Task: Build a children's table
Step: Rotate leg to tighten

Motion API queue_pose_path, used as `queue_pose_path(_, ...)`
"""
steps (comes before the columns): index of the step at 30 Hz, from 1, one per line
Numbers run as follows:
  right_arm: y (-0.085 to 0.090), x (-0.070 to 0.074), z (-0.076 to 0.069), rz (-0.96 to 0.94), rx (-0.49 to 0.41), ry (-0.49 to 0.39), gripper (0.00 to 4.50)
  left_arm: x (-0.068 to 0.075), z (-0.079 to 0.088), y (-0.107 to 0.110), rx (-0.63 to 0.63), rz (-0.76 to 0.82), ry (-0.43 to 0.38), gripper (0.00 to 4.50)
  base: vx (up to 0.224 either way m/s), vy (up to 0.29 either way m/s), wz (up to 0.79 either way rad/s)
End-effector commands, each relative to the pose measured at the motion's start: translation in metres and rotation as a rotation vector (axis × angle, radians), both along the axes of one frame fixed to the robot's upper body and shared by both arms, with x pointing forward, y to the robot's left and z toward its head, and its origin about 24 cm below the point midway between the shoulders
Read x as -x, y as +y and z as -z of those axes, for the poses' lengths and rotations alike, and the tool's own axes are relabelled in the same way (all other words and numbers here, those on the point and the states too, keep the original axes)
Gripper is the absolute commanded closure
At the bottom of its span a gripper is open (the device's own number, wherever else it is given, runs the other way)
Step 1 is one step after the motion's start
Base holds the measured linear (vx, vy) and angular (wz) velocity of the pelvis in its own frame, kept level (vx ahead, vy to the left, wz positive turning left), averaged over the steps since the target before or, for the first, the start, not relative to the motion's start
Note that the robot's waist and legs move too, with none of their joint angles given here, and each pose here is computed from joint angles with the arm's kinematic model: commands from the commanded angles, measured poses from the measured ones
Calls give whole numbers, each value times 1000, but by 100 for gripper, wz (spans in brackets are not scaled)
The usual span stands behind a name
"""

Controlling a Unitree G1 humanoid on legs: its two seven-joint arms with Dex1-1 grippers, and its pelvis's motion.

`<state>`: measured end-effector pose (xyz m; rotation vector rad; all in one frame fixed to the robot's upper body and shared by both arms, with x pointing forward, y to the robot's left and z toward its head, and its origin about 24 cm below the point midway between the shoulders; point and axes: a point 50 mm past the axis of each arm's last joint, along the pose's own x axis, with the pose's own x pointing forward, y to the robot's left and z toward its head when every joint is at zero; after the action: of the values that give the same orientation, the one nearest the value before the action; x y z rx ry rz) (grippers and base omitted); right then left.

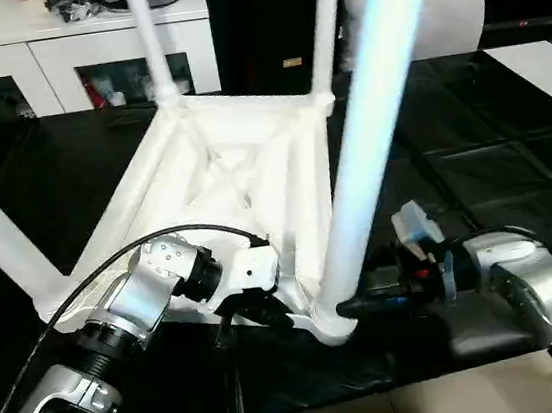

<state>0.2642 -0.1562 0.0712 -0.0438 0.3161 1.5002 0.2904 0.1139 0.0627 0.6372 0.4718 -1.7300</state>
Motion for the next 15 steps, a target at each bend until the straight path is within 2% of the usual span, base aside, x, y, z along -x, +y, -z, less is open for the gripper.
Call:
queue_pose_path(1, 2, -2, -4, -25, -1, -18, 186, 6, -1, -12, -18, 111, 4, 450, 0, 0, 0)
queue_pose_path(8, 6, 1, 0, -60, 6, 6, 246, 6, 0, -12, -23, 114, -1, 450, 0, 0, 0)
queue_pose_path(15, 8, 10, 1, -9, -38, 53, 259, 0, 1, -12, 3, -33, 6, 450, 0, 0, 0)
